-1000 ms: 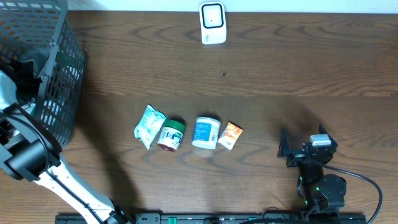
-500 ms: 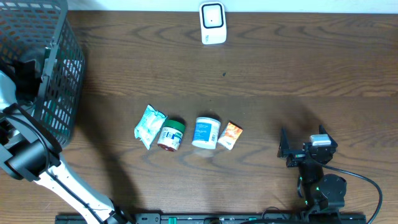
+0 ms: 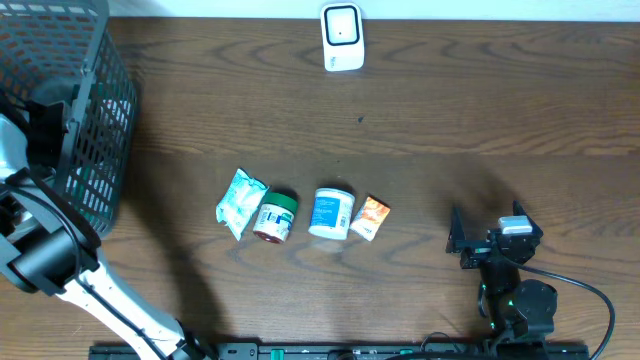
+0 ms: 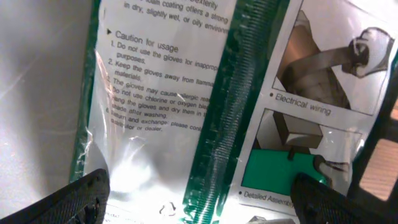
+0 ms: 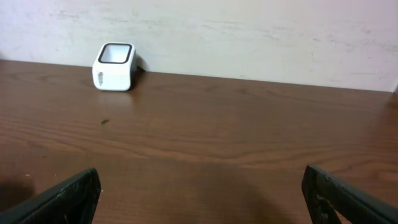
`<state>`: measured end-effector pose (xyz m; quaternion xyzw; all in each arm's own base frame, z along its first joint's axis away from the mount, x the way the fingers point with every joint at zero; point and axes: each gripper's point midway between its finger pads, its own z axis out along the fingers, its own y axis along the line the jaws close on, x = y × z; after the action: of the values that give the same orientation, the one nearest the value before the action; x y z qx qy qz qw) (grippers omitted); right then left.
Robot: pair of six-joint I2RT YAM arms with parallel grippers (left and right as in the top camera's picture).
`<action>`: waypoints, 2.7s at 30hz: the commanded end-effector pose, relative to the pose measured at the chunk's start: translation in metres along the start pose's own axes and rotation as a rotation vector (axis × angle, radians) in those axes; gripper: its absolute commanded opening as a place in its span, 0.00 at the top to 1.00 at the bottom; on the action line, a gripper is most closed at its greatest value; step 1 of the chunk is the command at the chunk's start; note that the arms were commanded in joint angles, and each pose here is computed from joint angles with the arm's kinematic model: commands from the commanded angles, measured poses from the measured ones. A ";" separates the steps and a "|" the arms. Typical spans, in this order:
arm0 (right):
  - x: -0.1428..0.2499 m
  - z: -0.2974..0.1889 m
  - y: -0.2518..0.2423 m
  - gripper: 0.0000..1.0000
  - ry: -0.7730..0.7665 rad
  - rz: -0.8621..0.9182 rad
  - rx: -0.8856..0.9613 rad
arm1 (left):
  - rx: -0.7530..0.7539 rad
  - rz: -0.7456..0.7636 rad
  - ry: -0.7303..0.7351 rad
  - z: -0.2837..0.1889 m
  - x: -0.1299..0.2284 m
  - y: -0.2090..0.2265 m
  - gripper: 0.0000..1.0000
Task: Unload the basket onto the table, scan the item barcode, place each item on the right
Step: 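Grasp the green glove packet in the basket with the left gripper, then lift the glove packet out and lay it behind the pouch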
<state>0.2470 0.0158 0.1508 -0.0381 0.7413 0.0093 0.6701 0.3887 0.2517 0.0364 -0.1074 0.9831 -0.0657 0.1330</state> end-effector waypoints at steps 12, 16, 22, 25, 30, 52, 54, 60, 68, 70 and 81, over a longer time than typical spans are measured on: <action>0.001 0.000 -0.002 0.01 0.003 -0.003 0.007 | -0.112 -0.039 -0.163 -0.052 -0.037 0.009 0.07; 0.001 0.000 -0.002 0.01 0.003 -0.003 0.007 | -0.143 -0.046 -0.134 -0.045 -0.030 0.015 0.07; 0.001 0.000 -0.002 0.01 0.003 -0.003 0.007 | -0.169 -0.064 -0.047 -0.012 -0.007 0.025 0.06; 0.001 0.000 -0.002 0.01 0.003 -0.003 0.007 | -0.150 -0.073 -0.003 0.008 0.002 0.026 0.07; 0.001 0.000 -0.002 0.01 0.003 -0.003 0.007 | -0.017 -0.084 0.023 0.021 0.009 0.003 0.03; 0.001 0.000 -0.002 0.01 0.003 -0.003 0.007 | -0.018 -0.030 -0.341 -0.111 -0.066 -0.023 0.93; 0.001 0.000 -0.002 0.01 0.003 -0.003 0.007 | -0.068 -0.041 -0.439 -0.150 -0.078 -0.025 0.93; 0.001 0.000 -0.002 0.01 0.003 -0.003 0.007 | -0.253 -0.252 -0.752 -0.282 -0.083 -0.026 0.93; 0.001 0.000 -0.002 0.01 0.003 -0.003 0.007 | -0.136 -0.434 -1.082 -0.412 -0.046 -0.084 0.93; 0.001 0.000 -0.002 0.01 0.003 -0.003 0.007 | -0.013 -0.381 -1.091 -0.425 -0.035 -0.121 0.93; 0.001 0.000 -0.002 0.01 0.003 -0.003 0.007 | 0.237 -0.093 -0.580 -0.307 0.010 -0.253 0.93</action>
<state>0.2470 0.0158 0.1508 -0.0381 0.7413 0.0093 0.6701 0.3243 0.0675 0.4056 -0.2175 0.8449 -0.1339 0.4701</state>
